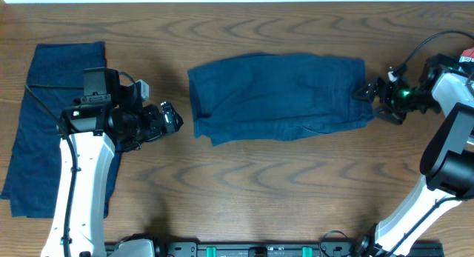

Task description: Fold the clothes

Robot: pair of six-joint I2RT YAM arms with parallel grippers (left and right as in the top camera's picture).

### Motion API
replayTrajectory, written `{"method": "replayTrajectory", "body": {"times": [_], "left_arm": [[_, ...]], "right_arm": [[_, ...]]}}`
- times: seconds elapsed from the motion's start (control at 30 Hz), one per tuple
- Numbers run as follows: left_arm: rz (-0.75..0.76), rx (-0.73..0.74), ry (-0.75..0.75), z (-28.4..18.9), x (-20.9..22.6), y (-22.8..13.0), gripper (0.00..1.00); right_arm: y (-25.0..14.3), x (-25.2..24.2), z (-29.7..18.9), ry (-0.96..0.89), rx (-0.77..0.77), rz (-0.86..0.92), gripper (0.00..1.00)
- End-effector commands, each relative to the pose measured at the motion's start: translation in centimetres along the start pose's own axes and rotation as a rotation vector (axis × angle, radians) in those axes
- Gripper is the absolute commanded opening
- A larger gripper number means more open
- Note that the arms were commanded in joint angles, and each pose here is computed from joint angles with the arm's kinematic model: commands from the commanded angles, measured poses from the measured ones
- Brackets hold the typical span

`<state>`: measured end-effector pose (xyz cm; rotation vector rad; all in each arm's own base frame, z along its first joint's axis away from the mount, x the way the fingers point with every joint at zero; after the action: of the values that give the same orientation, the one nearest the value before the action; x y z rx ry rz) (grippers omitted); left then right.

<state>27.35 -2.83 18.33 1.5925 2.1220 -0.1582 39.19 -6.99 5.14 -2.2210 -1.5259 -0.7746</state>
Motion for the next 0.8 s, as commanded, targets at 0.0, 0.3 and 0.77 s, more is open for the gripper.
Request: {"method": "replayTrajectory", "body": {"times": [0.0,0.3,0.77], "left_arm": [[0.011,0.007,0.007,0.1,0.1,0.0,0.98],[0.011,0.007,0.007,0.1,0.1,0.0,0.98],[0.005,0.018,0.009,0.1,0.2,-0.2,0.98]], "right_arm": [[2.2,-0.2,-2.6,-0.050,-0.071,-0.046,0.99],[2.9,0.1,-4.1,-0.206,-0.062,-0.045,0.99],[2.4,-2.0,-1.1,-0.200,0.014,-0.005,0.99]]}}
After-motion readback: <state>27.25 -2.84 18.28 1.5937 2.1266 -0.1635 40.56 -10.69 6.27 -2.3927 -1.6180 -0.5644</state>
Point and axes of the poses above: each gripper's point midway between its finger pads, its own z axis out along the fingers, its own x axis along the line the jaws close on, y = z × x, the point moved 3 cm from there along -z, back along the fingers, and after that the axes turned 1 degree about -z, right-handed, at the moved point
